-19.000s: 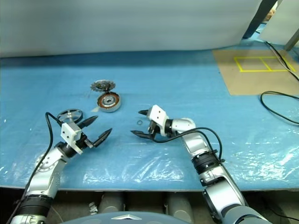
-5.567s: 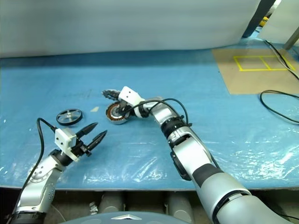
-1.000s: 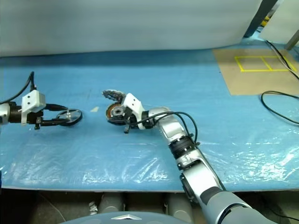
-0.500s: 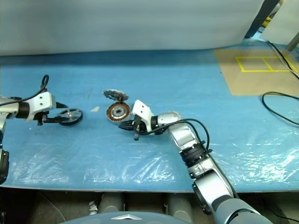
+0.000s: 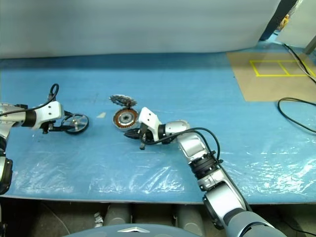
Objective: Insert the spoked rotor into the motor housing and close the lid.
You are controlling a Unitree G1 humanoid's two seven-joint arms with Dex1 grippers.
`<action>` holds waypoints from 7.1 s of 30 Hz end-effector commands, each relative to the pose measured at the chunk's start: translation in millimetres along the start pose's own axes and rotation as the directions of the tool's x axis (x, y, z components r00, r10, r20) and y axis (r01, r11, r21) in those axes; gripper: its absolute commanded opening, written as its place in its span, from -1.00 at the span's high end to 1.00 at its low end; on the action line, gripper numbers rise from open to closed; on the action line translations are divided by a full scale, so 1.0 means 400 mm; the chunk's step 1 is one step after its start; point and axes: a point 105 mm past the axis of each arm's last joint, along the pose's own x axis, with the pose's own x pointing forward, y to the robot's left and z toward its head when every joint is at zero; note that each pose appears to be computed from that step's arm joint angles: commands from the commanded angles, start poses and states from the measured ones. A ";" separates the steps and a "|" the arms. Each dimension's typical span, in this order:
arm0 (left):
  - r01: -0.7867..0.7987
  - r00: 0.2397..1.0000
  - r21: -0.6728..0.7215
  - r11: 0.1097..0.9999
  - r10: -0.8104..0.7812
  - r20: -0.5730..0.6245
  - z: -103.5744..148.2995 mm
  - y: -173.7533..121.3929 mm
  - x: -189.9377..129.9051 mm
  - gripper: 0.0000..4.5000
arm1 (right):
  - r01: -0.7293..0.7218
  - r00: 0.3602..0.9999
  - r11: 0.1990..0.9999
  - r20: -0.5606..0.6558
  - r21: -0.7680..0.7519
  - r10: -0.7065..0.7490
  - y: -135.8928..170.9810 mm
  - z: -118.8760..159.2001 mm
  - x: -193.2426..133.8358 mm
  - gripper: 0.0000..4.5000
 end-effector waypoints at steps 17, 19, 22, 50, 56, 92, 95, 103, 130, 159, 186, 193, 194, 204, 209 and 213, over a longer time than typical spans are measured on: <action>0.037 0.998 0.058 0.998 -0.033 -0.062 -0.008 -0.003 0.000 -0.14 | 0.006 0.998 0.999 0.056 -0.035 -0.004 0.007 0.036 0.008 0.98; 0.040 0.998 0.041 0.998 -0.037 -0.058 -0.009 -0.004 -0.002 0.00 | 0.007 0.998 0.999 0.055 -0.036 -0.005 0.006 0.037 0.008 1.00; 0.033 0.997 0.037 0.999 -0.031 -0.065 -0.013 -0.002 -0.007 0.34 | 0.005 0.999 0.999 0.054 -0.037 -0.003 0.006 0.037 0.010 1.00; 0.037 0.909 0.036 0.999 -0.048 0.414 0.215 0.068 -0.017 0.40 | 0.005 0.999 0.999 0.045 -0.043 -0.003 -0.001 0.031 0.015 1.00; 0.065 0.884 0.079 0.995 -0.094 0.458 0.264 0.066 0.004 0.40 | 0.011 0.999 0.999 0.042 -0.046 -0.009 -0.003 0.029 0.013 1.00; 0.154 0.844 0.077 0.985 -0.172 0.507 0.343 0.029 0.126 0.40 | 0.281 0.960 0.953 0.028 -0.111 -0.279 -0.126 0.027 -0.143 1.00; 0.157 0.838 0.069 0.985 -0.170 0.518 0.351 0.028 0.134 0.40 | 0.299 0.954 0.948 0.015 -0.110 -0.299 -0.133 0.016 -0.152 1.00; 0.174 0.854 0.065 0.983 -0.183 0.487 0.337 0.019 0.147 0.40 | 0.307 0.951 0.946 0.009 -0.107 -0.308 -0.135 0.011 -0.157 1.00; 0.193 0.902 0.097 0.976 -0.216 0.373 0.322 0.016 0.168 0.40 | 0.314 0.949 0.942 0.008 -0.119 -0.316 -0.139 0.011 -0.151 1.00; 0.211 0.838 -0.045 0.976 -0.157 0.523 0.366 0.033 0.158 -0.99 | 0.307 0.951 0.944 0.014 -0.119 -0.308 -0.136 0.004 -0.133 1.00; 0.207 0.799 -0.201 0.957 -0.047 0.599 0.380 -0.011 0.208 -0.82 | 0.305 0.952 0.944 0.014 -0.129 -0.306 -0.135 0.003 -0.124 1.00; 0.224 0.792 -0.226 0.948 -0.042 0.609 0.383 0.000 0.197 0.21 | 0.301 0.953 0.944 0.017 -0.132 -0.302 -0.135 0.004 -0.118 1.00; 0.225 0.792 -0.229 0.947 -0.041 0.609 0.383 0.001 0.198 0.38 | 0.301 0.953 0.944 0.018 -0.132 -0.302 -0.135 0.004 -0.118 1.00; 0.215 0.886 -0.221 0.951 -0.094 0.455 0.333 -0.042 0.261 0.99 | 0.309 0.951 0.941 0.026 -0.137 -0.309 -0.139 0.011 -0.120 1.00; 0.245 0.894 -0.210 0.947 -0.136 0.427 0.313 -0.060 0.263 0.99 | 0.318 0.948 0.938 0.031 -0.139 -0.317 -0.144 0.016 -0.123 1.00; 0.231 0.888 -0.209 0.950 -0.118 0.444 0.318 -0.050 0.256 0.99 | 0.320 0.947 0.937 0.034 -0.141 -0.319 -0.146 0.018 -0.121 1.00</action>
